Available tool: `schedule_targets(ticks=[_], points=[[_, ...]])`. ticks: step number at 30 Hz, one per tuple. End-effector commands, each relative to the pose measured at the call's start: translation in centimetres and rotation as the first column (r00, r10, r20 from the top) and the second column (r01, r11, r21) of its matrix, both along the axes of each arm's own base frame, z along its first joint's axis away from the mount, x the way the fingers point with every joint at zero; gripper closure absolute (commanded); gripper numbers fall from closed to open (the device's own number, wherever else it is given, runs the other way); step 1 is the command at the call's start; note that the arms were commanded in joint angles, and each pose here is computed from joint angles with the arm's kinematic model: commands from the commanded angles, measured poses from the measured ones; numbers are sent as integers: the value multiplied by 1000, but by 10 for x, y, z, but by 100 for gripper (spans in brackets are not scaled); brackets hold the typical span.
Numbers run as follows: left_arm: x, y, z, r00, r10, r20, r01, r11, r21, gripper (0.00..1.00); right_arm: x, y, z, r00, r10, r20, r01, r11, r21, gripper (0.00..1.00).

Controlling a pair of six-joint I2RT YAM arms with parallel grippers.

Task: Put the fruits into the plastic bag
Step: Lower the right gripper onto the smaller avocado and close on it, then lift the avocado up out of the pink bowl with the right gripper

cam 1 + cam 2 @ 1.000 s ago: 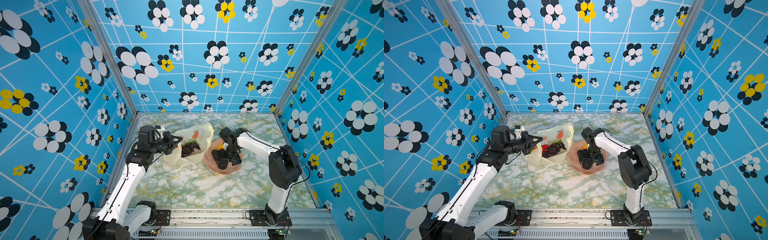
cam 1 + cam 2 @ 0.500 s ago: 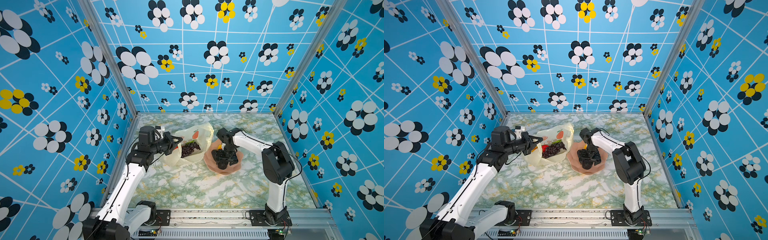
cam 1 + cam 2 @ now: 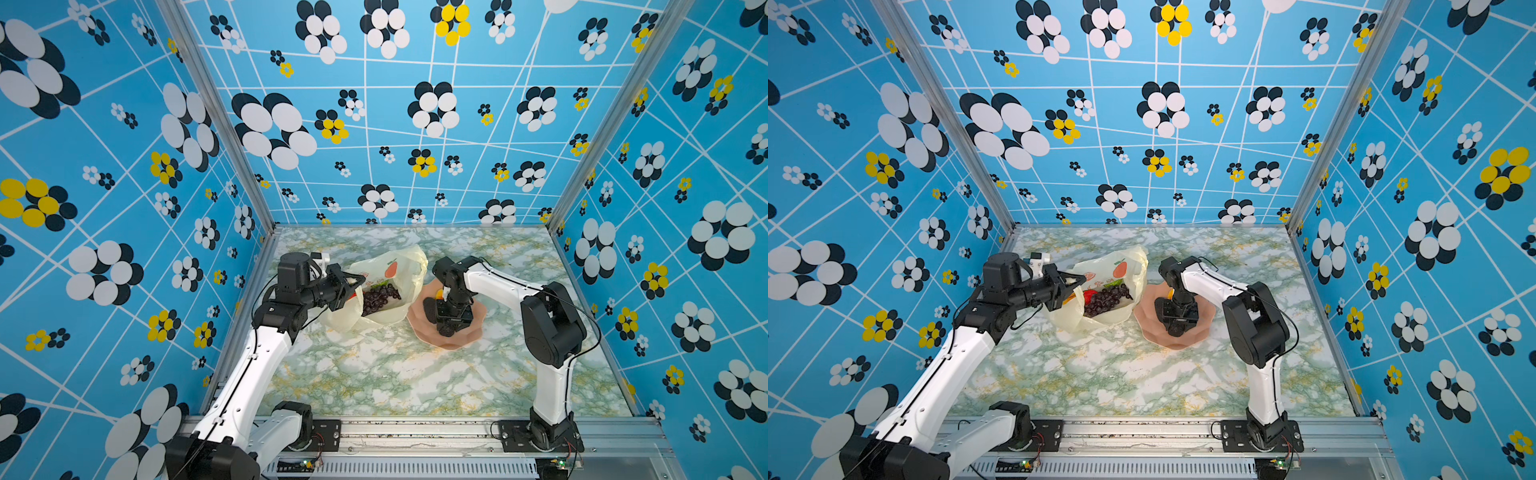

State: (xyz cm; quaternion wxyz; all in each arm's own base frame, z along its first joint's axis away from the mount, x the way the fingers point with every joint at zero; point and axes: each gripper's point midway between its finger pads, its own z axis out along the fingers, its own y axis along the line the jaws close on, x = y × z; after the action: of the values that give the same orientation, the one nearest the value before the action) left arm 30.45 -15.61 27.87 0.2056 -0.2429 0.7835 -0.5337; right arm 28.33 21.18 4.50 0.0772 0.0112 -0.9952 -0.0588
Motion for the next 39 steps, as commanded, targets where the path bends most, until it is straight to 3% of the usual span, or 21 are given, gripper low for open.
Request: schedule_targets(ticks=[1, 16, 23, 28, 34, 37, 39], points=[[0, 3, 2, 1000, 11, 20, -11, 1000, 3, 100, -2, 0, 1, 1000, 22, -11, -22, 1000, -17, 49], [-1, 2, 4, 1000, 7, 23, -7, 1000, 0, 100, 1, -13, 31, 998, -10, 58, 11, 1000, -7, 56], [-2, -1, 4, 1000, 0, 24, 0, 1000, 0, 100, 14, -17, 94, 978, -56, 203, 37, 994, 99, 59], [-2, -2, 4, 1000, -5, 25, 5, 1000, 0, 100, 27, -13, 155, 932, -86, 353, 15, 980, 199, 62], [-4, -3, 4, 1000, -8, 23, 8, 1000, -1, 100, 40, 11, 239, 851, -159, 501, -63, 916, 397, 63], [-5, -3, 4, 1000, -8, 25, 8, 1000, -2, 100, 43, 31, 279, 822, -214, 528, -118, 843, 525, 63], [-6, -3, 4, 1000, -11, 25, 11, 1000, -3, 100, 44, 49, 305, 816, -253, 520, -162, 764, 625, 64]])
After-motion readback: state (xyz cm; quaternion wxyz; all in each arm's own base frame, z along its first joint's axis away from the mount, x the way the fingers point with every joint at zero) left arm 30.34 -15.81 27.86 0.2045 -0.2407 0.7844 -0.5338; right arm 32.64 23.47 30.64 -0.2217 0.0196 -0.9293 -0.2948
